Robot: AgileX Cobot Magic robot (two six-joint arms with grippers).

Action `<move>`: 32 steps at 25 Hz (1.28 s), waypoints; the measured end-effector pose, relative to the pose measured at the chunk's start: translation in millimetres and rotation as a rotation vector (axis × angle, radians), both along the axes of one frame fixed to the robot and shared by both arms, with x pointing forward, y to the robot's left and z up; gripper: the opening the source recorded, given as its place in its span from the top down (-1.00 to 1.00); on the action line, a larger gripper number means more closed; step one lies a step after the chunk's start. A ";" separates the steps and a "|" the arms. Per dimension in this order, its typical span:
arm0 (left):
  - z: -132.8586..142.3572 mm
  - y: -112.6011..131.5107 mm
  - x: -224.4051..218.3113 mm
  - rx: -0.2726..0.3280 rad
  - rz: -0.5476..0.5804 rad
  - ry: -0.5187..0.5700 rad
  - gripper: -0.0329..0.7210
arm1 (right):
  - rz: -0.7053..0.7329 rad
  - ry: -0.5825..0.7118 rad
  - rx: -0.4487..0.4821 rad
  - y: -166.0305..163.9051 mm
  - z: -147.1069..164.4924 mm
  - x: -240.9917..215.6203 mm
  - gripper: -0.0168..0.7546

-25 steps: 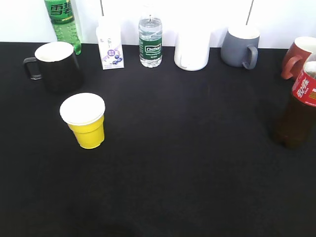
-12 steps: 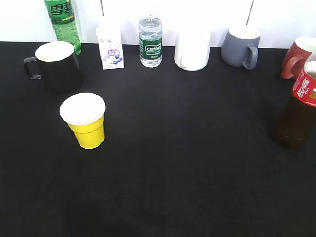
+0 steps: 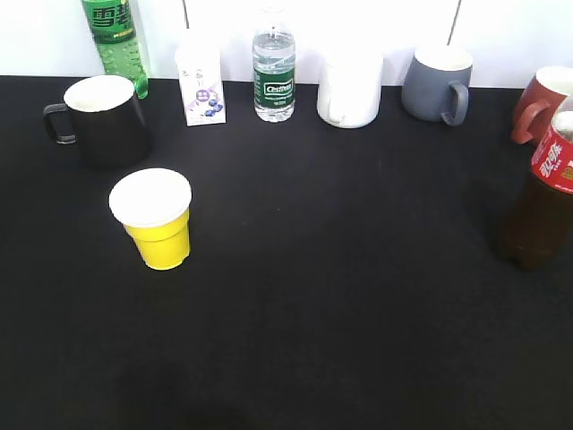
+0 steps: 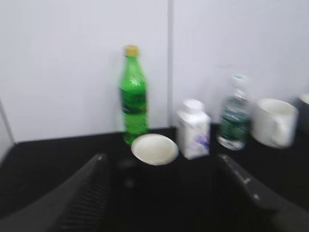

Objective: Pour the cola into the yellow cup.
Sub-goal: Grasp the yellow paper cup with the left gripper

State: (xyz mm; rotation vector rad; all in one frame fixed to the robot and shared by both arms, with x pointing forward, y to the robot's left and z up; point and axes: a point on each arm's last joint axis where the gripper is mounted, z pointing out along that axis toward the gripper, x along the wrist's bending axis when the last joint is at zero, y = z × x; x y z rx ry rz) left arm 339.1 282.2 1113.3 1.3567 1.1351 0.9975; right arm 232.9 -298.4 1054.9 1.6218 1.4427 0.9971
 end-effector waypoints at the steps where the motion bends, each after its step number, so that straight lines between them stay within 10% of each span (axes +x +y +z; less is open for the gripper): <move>1: 0.0 2.2 14.2 -0.002 0.035 -0.015 -0.44 | 0.000 0.000 0.000 0.0 0.0 0.0 -0.56; 7: -40.8 -44.5 90.3 0.014 -0.027 0.013 -0.44 | 0.000 0.000 0.000 0.0 0.0 0.0 -0.56; 11: -119.4 -77.8 52.3 -0.028 -0.170 0.110 -0.44 | 0.000 0.000 0.000 0.0 0.0 0.0 -0.56; 20: -188.1 -96.4 47.9 0.192 -0.212 0.282 -0.45 | 0.000 0.000 0.000 0.0 0.0 0.0 -0.56; 24: -203.4 -107.1 57.2 0.123 -0.215 0.208 -0.88 | 0.000 0.000 0.000 0.0 0.0 0.0 -0.56; 32: -224.7 -122.8 79.7 0.105 -0.173 0.172 -0.91 | 0.000 0.000 0.000 0.0 0.0 0.0 -0.56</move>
